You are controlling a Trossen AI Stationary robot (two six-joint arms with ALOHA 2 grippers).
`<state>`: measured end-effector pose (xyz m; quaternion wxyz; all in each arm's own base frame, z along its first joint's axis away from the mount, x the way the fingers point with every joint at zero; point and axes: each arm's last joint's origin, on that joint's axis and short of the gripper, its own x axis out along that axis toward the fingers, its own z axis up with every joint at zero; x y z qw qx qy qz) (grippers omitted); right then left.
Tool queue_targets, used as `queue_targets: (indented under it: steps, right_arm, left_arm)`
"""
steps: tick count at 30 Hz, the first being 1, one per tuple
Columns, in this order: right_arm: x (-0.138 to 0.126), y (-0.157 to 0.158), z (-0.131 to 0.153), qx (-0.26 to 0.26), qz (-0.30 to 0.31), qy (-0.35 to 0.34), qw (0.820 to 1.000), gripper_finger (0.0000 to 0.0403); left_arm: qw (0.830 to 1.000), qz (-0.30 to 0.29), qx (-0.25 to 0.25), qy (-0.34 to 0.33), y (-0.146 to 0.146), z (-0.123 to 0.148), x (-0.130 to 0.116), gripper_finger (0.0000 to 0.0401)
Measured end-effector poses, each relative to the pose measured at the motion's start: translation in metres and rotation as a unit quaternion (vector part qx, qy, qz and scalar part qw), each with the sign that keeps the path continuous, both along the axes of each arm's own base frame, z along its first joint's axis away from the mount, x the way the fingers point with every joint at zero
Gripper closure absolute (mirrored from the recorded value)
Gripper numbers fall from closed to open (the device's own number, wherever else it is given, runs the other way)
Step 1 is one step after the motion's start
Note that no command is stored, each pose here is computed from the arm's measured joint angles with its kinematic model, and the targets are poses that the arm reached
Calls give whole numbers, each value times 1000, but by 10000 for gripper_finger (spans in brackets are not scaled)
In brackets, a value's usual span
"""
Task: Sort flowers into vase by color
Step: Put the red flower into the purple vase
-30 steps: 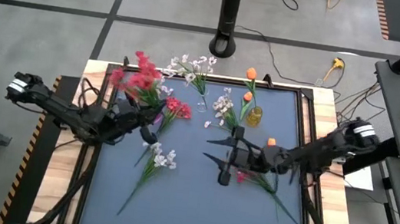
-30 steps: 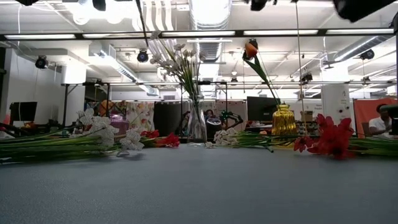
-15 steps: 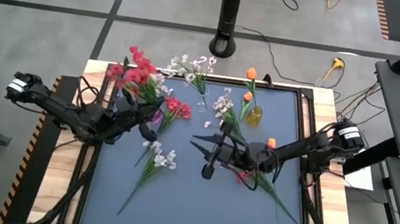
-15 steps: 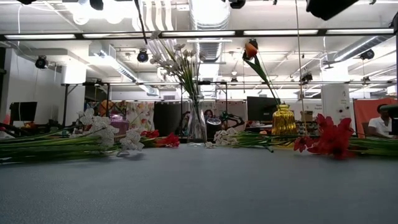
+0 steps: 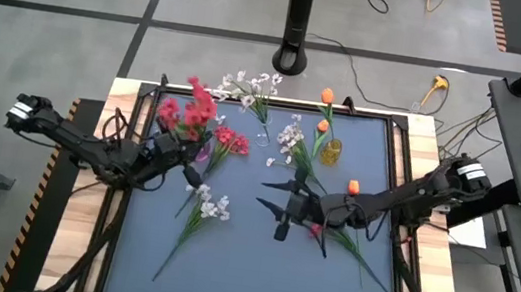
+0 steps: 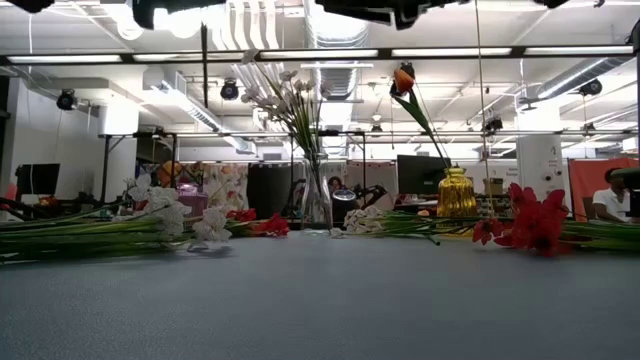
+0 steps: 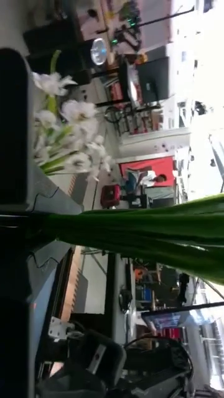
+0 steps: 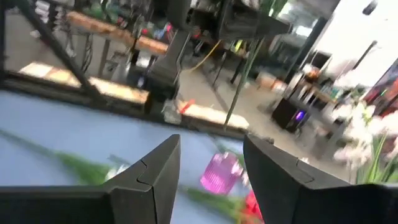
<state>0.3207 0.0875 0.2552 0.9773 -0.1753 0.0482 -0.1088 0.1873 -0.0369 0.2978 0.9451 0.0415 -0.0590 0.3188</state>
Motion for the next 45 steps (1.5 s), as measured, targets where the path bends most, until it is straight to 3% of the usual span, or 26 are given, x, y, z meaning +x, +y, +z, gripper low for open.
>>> queue_targets:
  steps: [4,9,17,21,28,45]
  right_arm:
    - [-9,-4,8,16,-2,20,1000,236]
    - [-15,-5,15,16,-2,15,1000,234]
    - [-14,-10,16,13,-10,15,1000,241]
    - [-13,-13,15,13,-15,15,1000,239]
    - [-11,-20,15,8,-27,16,999,242]
    - [-10,-26,13,7,-37,27,999,246]
  left_arm:
    - [1000,-4,-19,-8,4,-14,-11,401]
    - [999,31,-30,-5,13,-32,-23,401]
    - [998,51,-30,6,39,-53,-23,401]
    - [996,86,-24,12,54,-55,-23,401]
    - [997,75,-28,13,72,-58,-23,401]
    - [995,88,-32,34,76,-78,-28,401]
